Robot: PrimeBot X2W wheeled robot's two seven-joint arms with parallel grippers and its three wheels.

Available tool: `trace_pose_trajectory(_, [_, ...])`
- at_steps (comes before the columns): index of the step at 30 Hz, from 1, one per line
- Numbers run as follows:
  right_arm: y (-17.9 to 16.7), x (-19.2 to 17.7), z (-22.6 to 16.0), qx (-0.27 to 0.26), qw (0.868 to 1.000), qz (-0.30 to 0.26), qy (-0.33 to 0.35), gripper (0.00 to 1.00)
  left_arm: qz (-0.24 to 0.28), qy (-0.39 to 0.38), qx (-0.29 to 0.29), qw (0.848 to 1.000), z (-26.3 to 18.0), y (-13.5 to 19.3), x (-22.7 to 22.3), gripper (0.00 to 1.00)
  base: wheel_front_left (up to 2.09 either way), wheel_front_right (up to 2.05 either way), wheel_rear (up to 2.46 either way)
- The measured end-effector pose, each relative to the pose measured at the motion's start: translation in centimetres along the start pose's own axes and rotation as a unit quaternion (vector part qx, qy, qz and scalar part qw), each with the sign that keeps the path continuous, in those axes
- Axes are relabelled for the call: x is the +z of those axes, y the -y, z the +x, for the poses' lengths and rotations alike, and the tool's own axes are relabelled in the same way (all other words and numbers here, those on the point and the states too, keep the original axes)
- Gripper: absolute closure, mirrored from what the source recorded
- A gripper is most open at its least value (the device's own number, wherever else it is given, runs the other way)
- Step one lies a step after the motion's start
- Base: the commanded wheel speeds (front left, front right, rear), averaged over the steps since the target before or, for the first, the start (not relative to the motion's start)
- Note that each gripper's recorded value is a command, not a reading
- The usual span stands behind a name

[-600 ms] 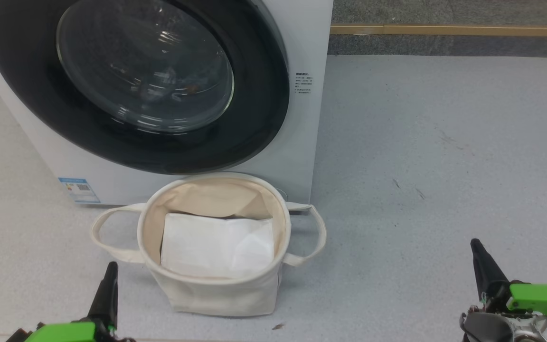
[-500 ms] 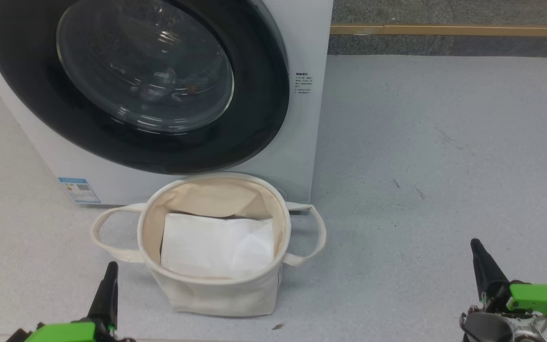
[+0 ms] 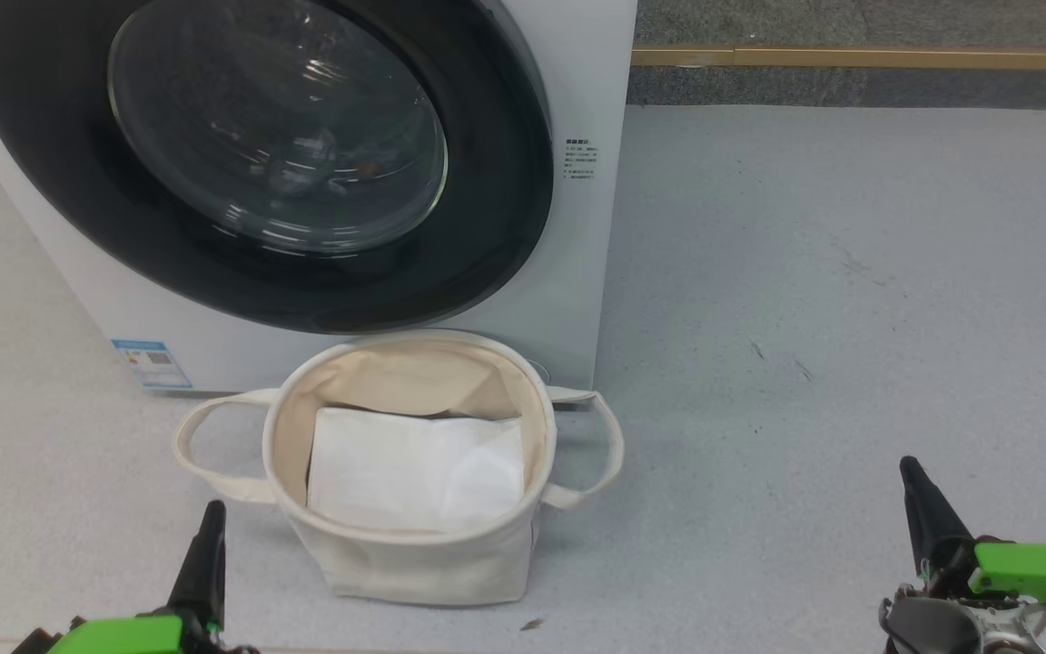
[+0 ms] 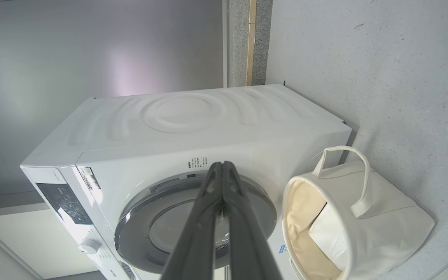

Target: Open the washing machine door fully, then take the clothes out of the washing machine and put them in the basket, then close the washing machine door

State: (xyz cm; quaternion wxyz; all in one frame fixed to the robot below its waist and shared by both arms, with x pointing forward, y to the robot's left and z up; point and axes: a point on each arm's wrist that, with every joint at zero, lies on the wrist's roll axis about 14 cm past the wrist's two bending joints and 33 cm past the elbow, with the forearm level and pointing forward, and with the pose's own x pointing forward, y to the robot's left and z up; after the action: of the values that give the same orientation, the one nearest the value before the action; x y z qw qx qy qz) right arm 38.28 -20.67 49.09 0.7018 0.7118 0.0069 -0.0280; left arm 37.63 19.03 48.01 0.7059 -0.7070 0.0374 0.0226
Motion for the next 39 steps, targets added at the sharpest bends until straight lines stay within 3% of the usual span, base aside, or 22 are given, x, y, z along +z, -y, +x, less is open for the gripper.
trace_pose_trajectory(39, [0.0,0.0,0.0,0.0,1.0,0.0,0.0,1.0,0.0,0.0,0.0,1.0,0.0,0.0,0.0,1.0,0.0,0.0,0.0])
